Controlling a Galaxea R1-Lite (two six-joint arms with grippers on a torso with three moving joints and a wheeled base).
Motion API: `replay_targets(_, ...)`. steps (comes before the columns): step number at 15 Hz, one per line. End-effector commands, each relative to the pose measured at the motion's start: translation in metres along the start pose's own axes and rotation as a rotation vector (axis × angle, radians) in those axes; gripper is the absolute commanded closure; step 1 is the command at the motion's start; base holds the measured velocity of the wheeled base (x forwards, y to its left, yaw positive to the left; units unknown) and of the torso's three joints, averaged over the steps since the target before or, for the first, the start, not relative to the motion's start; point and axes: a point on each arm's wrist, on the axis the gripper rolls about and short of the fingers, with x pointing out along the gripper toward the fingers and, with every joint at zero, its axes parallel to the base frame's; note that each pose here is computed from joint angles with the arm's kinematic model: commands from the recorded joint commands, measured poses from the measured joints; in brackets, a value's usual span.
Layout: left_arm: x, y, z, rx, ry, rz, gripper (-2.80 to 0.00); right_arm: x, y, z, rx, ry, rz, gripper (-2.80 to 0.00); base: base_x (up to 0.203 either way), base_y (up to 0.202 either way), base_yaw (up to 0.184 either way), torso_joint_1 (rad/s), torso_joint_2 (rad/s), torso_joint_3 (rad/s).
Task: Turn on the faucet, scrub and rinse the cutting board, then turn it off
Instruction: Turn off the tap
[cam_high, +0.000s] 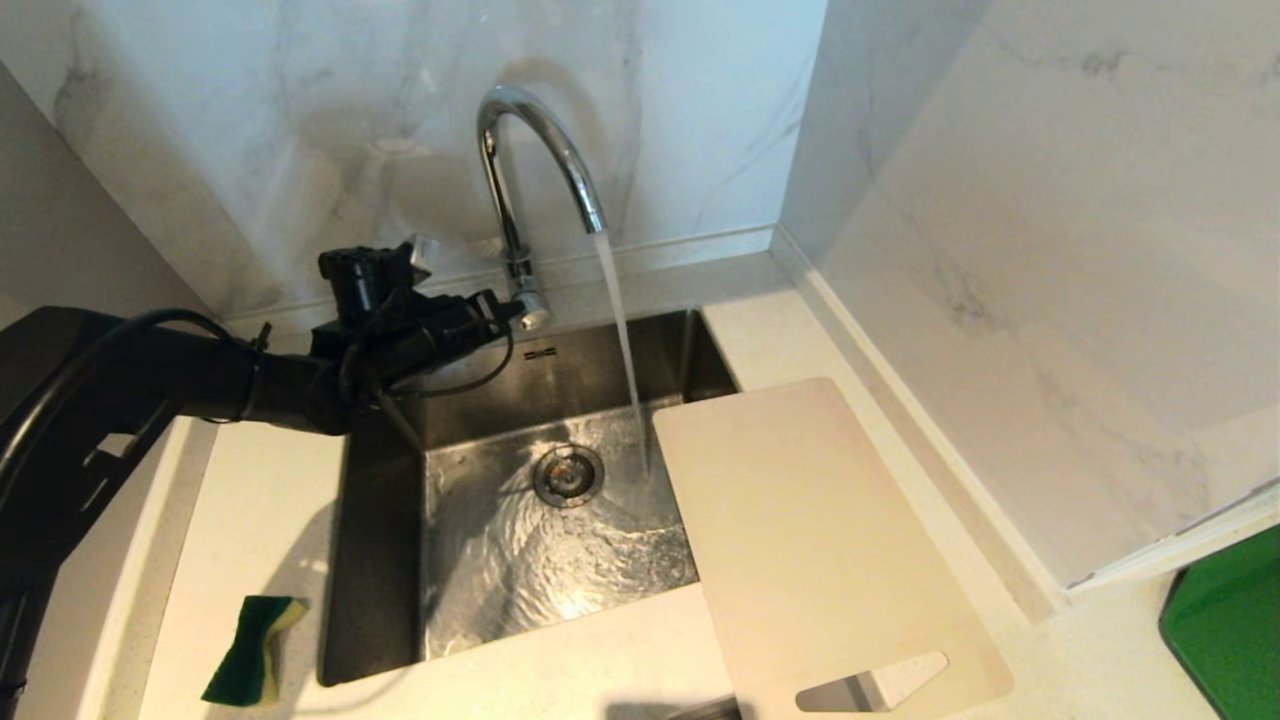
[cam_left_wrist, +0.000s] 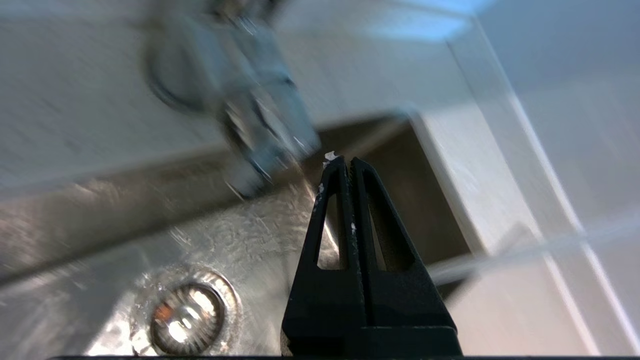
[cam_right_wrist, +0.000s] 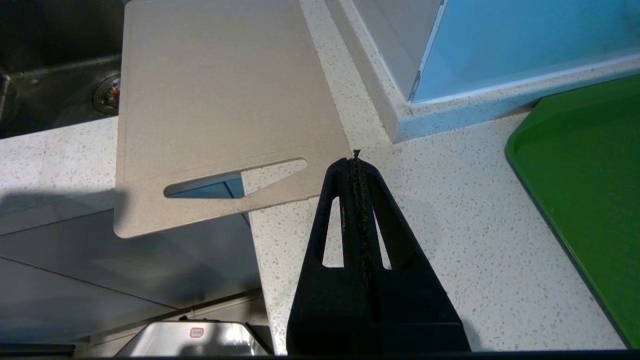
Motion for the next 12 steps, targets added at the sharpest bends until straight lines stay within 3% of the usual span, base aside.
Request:
replay_targets(1,0.013,0.007,-0.005,0.003,-0.034,0.022,0.0,0.0,0.0,0.0,0.0,0.001,0.0,0.0,0.0,0.0,0.0,0.0,0.0,0.0)
replay_targets(8,0.032,0.021,-0.003,0.019,-0.146,0.074,0.0,0.0,0.0,0.0,0.0,0.001,0.0,0.0,0.0,0.0,0.0,0.0,0.0,0.0)
replay_targets(12,0.028,0.032,0.005,0.022,-0.164,0.095,0.0,0.0,0.0,0.0,0.0,0.001,0.0,0.0,0.0,0.0,0.0,0.0,0.0,0.0)
